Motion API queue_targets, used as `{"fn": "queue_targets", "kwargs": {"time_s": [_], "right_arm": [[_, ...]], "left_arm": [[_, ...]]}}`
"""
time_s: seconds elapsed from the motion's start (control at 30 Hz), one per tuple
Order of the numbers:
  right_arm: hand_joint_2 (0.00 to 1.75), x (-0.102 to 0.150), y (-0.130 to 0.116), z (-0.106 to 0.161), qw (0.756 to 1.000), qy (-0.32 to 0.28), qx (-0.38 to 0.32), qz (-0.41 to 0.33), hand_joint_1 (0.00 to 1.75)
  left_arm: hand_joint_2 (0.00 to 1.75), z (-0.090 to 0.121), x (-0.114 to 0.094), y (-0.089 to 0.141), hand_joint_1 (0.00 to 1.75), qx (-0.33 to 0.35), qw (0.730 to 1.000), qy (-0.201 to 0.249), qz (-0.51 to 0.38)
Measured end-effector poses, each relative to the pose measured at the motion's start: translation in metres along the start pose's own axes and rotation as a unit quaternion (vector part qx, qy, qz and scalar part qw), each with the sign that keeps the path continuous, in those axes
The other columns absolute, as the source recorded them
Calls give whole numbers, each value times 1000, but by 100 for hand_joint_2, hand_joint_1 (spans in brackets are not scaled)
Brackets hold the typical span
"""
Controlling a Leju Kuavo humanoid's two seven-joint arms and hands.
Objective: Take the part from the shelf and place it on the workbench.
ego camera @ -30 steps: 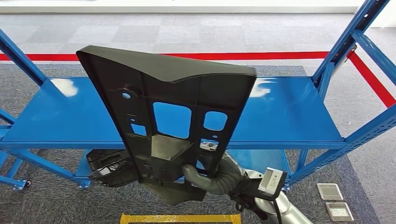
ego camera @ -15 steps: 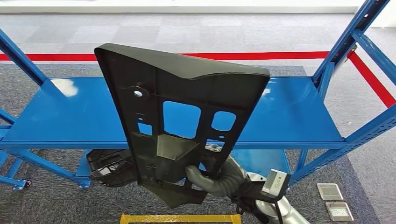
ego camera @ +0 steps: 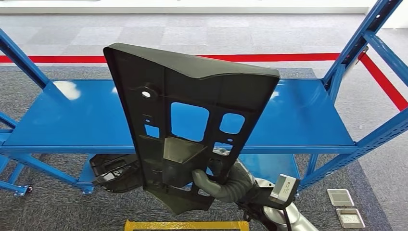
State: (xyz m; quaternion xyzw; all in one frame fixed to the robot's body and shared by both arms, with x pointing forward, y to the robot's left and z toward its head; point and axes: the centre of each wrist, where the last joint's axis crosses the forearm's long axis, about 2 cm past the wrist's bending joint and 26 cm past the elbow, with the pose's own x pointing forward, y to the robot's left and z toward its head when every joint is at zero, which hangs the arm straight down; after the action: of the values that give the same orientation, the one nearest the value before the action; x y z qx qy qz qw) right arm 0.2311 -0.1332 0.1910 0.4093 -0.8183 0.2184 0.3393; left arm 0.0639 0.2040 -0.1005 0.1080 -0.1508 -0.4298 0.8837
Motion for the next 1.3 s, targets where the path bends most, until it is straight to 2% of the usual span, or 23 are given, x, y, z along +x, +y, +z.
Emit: {"fn": "queue_targets", "kwargs": {"time_s": [1.3], "right_arm": [[175,0,-3,1,1000,8,-2,23,175]], "left_arm": [[175,-2,2,5,0,-5,1000,-2,1]]}}
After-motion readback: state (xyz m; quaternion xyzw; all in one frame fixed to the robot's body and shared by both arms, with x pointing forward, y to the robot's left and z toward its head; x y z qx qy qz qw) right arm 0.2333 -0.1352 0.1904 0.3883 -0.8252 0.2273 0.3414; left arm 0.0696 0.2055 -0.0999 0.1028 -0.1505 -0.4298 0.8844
